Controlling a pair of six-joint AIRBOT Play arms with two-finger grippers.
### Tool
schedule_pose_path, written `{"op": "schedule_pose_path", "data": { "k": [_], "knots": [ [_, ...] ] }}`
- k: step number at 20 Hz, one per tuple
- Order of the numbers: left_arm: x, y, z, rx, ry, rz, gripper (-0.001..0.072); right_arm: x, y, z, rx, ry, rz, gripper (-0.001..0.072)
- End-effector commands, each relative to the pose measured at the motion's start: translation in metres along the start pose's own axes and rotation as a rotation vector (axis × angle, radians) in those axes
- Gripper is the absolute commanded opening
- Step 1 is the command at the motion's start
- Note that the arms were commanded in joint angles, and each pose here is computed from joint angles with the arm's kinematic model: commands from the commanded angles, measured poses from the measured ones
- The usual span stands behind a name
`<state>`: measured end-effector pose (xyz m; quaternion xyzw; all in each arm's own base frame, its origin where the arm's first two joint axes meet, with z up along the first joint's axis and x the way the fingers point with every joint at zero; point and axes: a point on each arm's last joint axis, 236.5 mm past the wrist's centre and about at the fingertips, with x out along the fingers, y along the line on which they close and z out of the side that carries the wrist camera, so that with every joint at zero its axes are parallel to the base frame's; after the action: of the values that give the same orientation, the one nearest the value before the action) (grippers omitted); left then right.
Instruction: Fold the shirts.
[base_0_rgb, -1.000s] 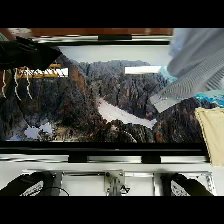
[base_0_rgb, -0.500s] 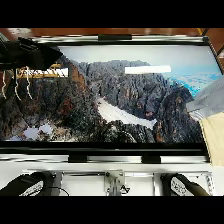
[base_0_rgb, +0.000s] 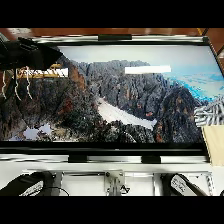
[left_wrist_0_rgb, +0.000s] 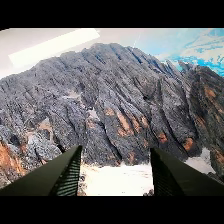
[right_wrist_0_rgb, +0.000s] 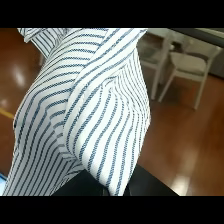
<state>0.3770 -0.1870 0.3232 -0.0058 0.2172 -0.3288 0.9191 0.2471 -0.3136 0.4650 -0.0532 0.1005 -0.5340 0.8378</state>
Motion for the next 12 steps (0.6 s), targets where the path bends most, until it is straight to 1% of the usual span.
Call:
{"op": "schedule_pose_path", "data": {
  "k": [1,7,12],
  "knots": [
    [0.000,0.000,0.000,-0.001,0.001,0.001,0.0536,0.015,-0.030,-0.012,0.030,0.036,-0.085,0.0074],
    [0.000,0.000,0.000,-0.001,0.000,0.000,0.0536,0.041,-0.055,-0.026,0.027,0.061,-0.161,0.0074],
    [0.000,0.000,0.000,-0.001,0.001,-0.001,0.0535,0.050,-0.075,-0.025,0.050,0.040,-0.207,0.0074]
  ]
}}
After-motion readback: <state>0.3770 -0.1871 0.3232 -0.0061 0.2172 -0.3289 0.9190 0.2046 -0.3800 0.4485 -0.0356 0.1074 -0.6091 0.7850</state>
